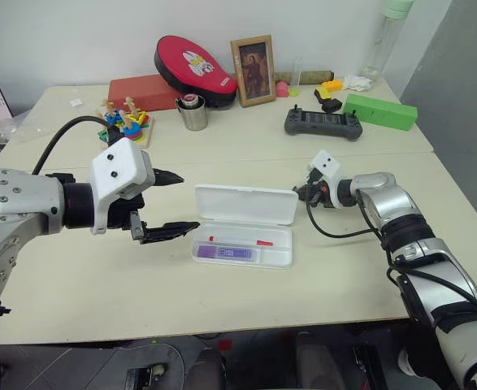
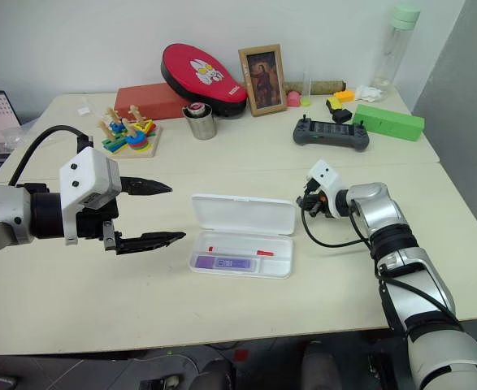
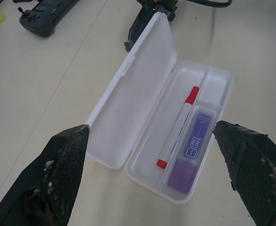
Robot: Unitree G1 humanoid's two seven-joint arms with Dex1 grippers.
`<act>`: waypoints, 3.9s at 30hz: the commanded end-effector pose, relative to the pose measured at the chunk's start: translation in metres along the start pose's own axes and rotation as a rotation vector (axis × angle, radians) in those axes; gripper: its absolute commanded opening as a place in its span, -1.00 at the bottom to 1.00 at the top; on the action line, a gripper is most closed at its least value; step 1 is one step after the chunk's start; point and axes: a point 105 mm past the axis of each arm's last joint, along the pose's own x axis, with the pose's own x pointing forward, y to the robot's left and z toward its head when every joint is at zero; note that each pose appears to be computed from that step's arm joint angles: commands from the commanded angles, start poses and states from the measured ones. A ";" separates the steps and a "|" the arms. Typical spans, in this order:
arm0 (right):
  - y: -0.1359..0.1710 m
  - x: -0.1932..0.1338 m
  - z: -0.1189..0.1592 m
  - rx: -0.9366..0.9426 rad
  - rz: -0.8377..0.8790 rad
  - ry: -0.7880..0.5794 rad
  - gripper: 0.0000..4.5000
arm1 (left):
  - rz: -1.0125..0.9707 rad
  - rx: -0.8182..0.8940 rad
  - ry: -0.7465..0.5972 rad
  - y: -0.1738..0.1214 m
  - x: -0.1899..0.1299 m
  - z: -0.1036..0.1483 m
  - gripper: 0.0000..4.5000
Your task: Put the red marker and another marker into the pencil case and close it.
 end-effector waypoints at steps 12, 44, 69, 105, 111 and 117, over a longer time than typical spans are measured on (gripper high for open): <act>-0.033 -0.070 0.058 -0.176 -0.143 -0.090 -0.87 | 0.033 0.015 0.002 0.003 -0.007 0.001 1.00; 0.123 -0.071 0.042 -0.261 0.344 -0.105 -0.87 | -0.140 -0.017 0.014 -0.023 0.002 -0.011 1.00; 0.141 -0.032 0.020 -0.220 0.398 -0.052 -0.25 | -0.192 -0.002 0.034 -0.025 0.023 -0.026 1.00; 0.083 -0.108 0.082 -0.323 0.283 -0.201 -0.83 | -0.095 -0.019 0.034 -0.011 0.009 -0.024 1.00; 0.057 -0.101 0.096 -0.345 0.168 -0.233 -0.99 | -0.010 0.014 0.023 0.000 -0.001 -0.012 1.00; 0.038 -0.078 0.107 -0.348 0.089 -0.244 -0.99 | 0.113 0.002 0.009 0.019 -0.005 -0.010 1.00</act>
